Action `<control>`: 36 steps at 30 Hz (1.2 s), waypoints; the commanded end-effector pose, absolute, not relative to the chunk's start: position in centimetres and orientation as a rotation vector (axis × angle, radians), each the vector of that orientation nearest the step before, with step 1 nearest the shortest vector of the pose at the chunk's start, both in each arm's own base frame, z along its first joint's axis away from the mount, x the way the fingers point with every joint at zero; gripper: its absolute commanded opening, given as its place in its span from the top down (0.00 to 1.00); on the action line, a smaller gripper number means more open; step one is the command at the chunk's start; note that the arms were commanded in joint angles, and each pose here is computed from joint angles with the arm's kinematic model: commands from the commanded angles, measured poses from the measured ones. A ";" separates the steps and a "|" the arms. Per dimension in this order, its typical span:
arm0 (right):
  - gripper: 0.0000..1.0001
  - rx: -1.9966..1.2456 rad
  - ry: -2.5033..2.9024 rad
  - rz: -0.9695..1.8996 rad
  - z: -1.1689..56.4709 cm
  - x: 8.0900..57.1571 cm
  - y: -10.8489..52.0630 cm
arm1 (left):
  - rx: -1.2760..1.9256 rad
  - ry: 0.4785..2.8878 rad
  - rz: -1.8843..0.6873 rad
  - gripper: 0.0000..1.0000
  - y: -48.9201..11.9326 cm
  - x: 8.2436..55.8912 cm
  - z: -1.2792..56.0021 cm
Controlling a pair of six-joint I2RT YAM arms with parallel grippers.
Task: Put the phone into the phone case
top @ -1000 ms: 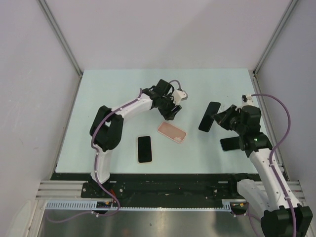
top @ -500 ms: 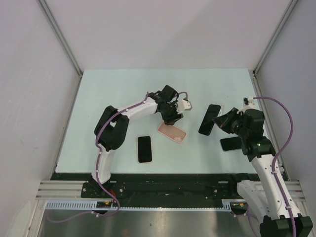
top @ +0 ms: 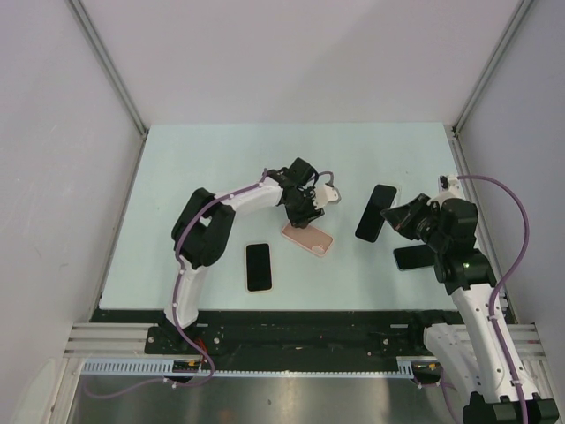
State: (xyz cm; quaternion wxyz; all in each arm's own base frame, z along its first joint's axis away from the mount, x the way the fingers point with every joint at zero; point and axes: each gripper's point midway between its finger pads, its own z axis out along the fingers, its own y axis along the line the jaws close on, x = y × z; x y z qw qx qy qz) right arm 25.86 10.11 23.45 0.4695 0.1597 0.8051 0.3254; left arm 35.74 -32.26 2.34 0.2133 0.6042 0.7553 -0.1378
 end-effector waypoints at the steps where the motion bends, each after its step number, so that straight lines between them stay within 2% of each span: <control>1: 1.00 0.364 1.895 0.840 25.9 25.8 10.4 | 1.680 2.113 -0.363 0.51 -32.2 35.9 1.3; 6: 1.00 0.361 1.887 0.839 26.1 25.7 10.3 | 1.688 2.147 -0.400 0.51 -32.5 35.2 0.8; 9: 1.00 0.363 1.890 0.835 26.1 25.6 10.3 | 1.701 2.161 -0.392 0.58 -31.9 34.6 0.7; 12: 1.00 0.365 1.891 0.829 26.0 25.6 10.2 | 1.609 2.220 -0.288 0.75 -30.8 35.4 1.0; 13: 1.00 0.365 1.893 0.826 25.9 25.6 10.2 | 1.540 2.262 -0.274 0.85 -30.8 35.6 1.3; 18: 1.00 0.364 1.924 0.822 25.1 25.6 10.2 | 1.322 2.385 -0.264 1.00 -30.4 35.4 3.2; 24: 1.00 0.362 1.924 0.825 24.7 25.8 10.3 | 0.956 2.581 -0.454 1.00 -31.0 32.1 4.3; 31: 1.00 0.335 1.977 0.972 22.2 26.0 12.5 | 0.409 2.637 -0.684 1.00 -31.6 29.3 5.8; 32: 1.00 0.329 1.981 0.992 21.9 26.1 12.8 | 0.342 2.680 -0.676 0.99 -30.7 28.2 4.6; 35: 1.00 0.310 2.015 1.021 20.8 26.0 13.8 | 0.140 2.662 -0.816 0.90 -31.1 26.5 4.8; 36: 1.00 0.301 2.020 1.017 20.6 26.0 14.1 | 0.055 2.642 -0.866 0.82 -31.5 26.6 5.4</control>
